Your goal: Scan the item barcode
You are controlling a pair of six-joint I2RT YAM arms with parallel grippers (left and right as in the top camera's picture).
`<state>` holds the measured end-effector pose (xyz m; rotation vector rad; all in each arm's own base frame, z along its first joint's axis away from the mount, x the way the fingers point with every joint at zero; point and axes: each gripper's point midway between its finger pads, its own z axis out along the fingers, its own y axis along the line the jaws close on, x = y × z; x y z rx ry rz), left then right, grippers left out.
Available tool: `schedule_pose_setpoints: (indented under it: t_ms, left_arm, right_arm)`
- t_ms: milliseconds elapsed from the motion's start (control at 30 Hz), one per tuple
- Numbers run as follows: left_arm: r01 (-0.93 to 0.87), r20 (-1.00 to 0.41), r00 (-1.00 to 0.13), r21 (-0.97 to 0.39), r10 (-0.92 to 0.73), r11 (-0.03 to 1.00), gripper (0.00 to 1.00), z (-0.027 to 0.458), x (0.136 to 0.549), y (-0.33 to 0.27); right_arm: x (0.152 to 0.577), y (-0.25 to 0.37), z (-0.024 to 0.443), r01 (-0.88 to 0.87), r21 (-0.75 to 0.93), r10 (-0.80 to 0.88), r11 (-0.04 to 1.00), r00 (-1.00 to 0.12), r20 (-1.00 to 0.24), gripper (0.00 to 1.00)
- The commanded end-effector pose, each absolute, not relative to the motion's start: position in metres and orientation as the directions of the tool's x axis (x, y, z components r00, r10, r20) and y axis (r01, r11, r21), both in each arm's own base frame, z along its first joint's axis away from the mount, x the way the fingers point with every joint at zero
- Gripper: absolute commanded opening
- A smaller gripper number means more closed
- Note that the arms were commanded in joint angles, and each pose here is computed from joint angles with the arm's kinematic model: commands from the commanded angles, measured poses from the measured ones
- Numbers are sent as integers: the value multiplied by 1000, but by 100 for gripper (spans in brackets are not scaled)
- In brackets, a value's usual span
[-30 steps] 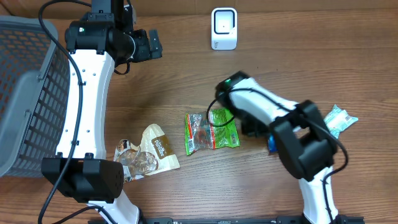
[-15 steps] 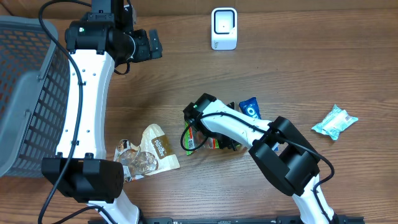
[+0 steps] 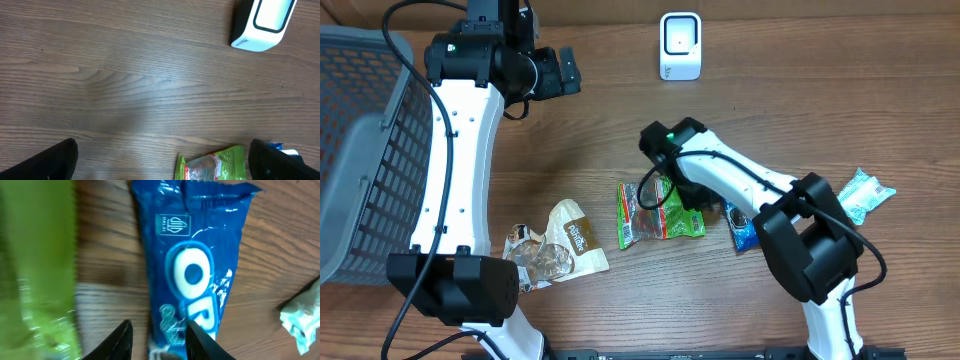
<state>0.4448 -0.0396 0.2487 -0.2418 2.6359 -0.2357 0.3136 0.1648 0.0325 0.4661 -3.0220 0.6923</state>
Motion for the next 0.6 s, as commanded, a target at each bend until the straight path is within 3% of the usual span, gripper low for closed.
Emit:
schedule_pose_setpoints:
  t_ms: [0, 233, 500, 533, 567]
  left_arm:
    - [-133, -456, -863, -210, -218, 969, 100, 253, 447, -41]
    - [-133, -456, -863, -210, -217, 969, 100, 253, 447, -41]
    - [-134, -456, -863, -210, -218, 969, 100, 253, 447, -41]
    - [-133, -456, -863, -210, -218, 969, 100, 253, 447, -41]
    - [-133, -456, -863, -210, -217, 969, 100, 253, 447, -41]
  right_arm:
    - [316, 150, 34, -346, -422, -337, 838, -936, 97, 35]
    - [327, 127, 20, -337, -471, -340, 815, -937, 82, 38]
    - [323, 127, 18, -408, -454, -395, 792, -910, 127, 21]
    - [321, 127, 18, -417, -449, -399, 790, -906, 141, 16]
    - [317, 127, 18, -422, -437, -396, 794, -905, 154, 4]
